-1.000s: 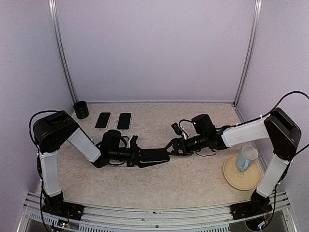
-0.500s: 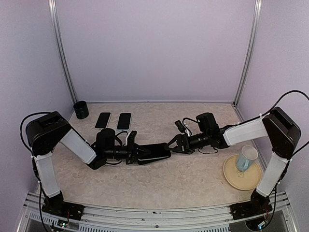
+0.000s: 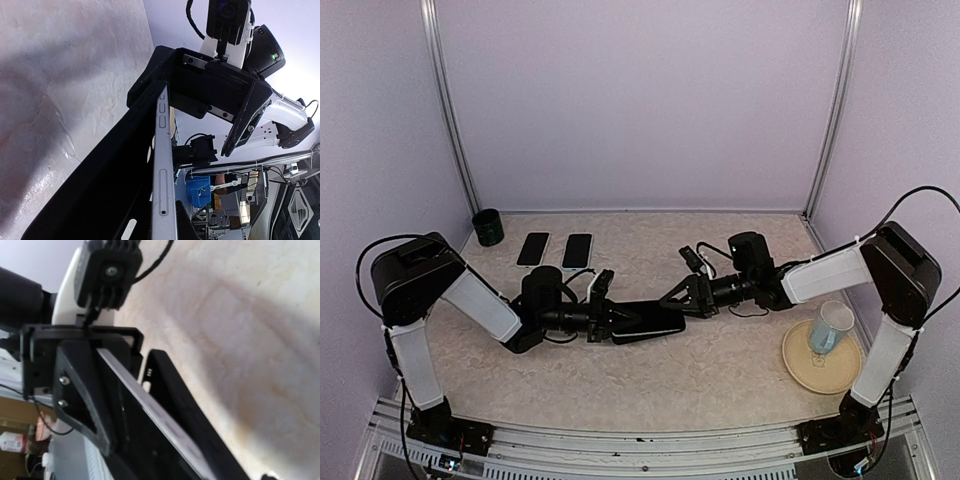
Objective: Put the phone into the phone case
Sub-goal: Install the phone on the phone case, then press the phone with the phone case.
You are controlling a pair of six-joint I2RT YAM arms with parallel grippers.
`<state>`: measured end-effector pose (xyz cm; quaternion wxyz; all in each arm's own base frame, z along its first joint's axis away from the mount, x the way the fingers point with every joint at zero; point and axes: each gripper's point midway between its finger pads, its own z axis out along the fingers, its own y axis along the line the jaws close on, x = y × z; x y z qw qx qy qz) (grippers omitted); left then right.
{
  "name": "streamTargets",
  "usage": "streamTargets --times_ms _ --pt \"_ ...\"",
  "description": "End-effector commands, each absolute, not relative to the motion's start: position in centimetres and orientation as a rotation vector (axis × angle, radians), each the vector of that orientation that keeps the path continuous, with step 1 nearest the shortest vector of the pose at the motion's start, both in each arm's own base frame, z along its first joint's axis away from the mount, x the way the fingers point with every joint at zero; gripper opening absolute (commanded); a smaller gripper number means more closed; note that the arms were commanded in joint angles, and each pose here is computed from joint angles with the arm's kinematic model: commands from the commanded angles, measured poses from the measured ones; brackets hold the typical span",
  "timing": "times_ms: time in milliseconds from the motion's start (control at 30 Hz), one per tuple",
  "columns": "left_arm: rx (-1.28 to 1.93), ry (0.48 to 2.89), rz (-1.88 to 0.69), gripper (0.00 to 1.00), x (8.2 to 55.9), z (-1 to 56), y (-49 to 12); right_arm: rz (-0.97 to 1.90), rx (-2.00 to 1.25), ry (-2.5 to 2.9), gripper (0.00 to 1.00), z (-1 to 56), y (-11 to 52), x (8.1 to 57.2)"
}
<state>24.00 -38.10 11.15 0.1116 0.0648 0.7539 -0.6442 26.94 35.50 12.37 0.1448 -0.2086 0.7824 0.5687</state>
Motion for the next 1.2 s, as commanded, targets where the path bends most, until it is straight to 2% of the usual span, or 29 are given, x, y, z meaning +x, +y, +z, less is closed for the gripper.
streamTargets --times_ms 0,433,1067,1167 --pt "0.338 2.005 -1.947 0.0 23.9 16.1 -38.9 1.722 -0.648 2.215 0.83 13.1 36.1 25.6" --pt "0.351 1.974 -1.949 0.0 23.5 16.7 -38.9 1.787 -0.685 2.21 0.74 12.6 37.8 23.8" --pt "0.363 1.973 -1.962 0.0 23.0 16.4 -38.8 1.842 -0.708 2.173 0.28 13.0 37.9 23.1" --pt "0.364 1.976 -1.965 0.0 23.0 16.4 -38.8 1.846 -0.713 2.168 0.24 13.1 37.8 23.0"
